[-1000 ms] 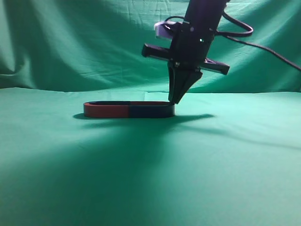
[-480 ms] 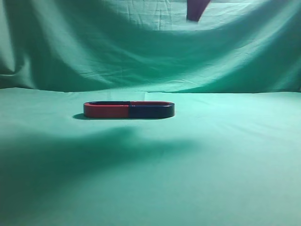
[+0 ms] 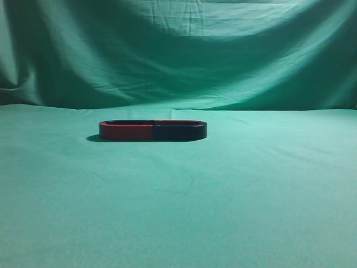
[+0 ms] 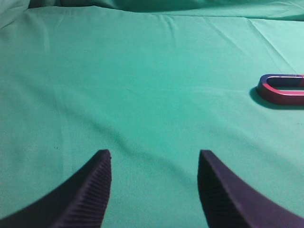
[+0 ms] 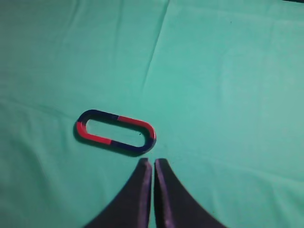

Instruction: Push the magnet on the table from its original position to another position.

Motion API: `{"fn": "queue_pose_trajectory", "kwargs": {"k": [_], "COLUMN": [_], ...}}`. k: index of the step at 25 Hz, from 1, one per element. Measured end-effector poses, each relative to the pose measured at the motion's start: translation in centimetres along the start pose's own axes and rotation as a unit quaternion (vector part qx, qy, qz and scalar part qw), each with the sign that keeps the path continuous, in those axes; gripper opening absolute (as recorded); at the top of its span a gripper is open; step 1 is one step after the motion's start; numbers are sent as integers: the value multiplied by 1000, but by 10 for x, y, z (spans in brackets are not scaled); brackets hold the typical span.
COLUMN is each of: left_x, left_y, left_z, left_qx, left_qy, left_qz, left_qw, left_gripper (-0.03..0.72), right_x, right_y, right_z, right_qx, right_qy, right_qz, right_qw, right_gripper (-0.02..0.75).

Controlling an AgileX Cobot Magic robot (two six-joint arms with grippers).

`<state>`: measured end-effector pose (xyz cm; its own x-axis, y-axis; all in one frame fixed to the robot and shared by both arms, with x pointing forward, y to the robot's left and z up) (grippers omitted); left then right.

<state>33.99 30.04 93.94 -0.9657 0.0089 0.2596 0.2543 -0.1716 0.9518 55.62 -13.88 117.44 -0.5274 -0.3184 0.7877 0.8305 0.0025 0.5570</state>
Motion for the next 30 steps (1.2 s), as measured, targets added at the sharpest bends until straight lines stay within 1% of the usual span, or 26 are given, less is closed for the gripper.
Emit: {"fn": "queue_pose_trajectory", "kwargs": {"k": [3,6,9,12,17,21,24,28,30], "left_x": [0,0,0,0,0,0,0,0,0], "left_y": [0,0,0,0,0,0,0,0,0], "left_z": [0,0,0,0,0,0,0,0,0], "left_qx": [0,0,0,0,0,0,0,0,0], "left_qy": [0,0,0,0,0,0,0,0,0], "left_qz": [0,0,0,0,0,0,0,0,0], "left_qw": [1000,1000,1000,1000,1000,1000,1000,1000,1000], "left_gripper": [372,372,372,372,372,372,372,372,372], "right_x": [29,47,56,62,80,97,113,128,130], "right_y": [-17,-42,-74,-106,-148,-168,-181,-202,-213], "right_z": [-4,-13,-24,-36,-51,-58,-61,-69,-73], "right_qx": [-1,-3,-9,-20,-23,-21,-20,-18,-18], "right_qy": [5,4,0,3,22,44,65,91,99], "right_qz": [-12,-10,0,-10,-59,-115,-165,-231,-247], "right_qw": [1000,1000,1000,1000,998,992,984,968,964], "right_gripper": [0,0,0,0,0,0,0,0,0]}}
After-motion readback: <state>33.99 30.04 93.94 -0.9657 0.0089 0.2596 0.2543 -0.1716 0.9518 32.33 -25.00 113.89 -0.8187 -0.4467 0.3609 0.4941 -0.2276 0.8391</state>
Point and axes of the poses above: a point on each arm's last joint axis where the gripper is mounted, x pointing back along that axis away from the gripper, z along the wrist's bending axis when the last joint is at zero, y = z × x, the point moved 5 cm from there along -x, pointing out along that axis toward the gripper, and after that the axes turned 12 degrees about -x, right-handed, at the moved point
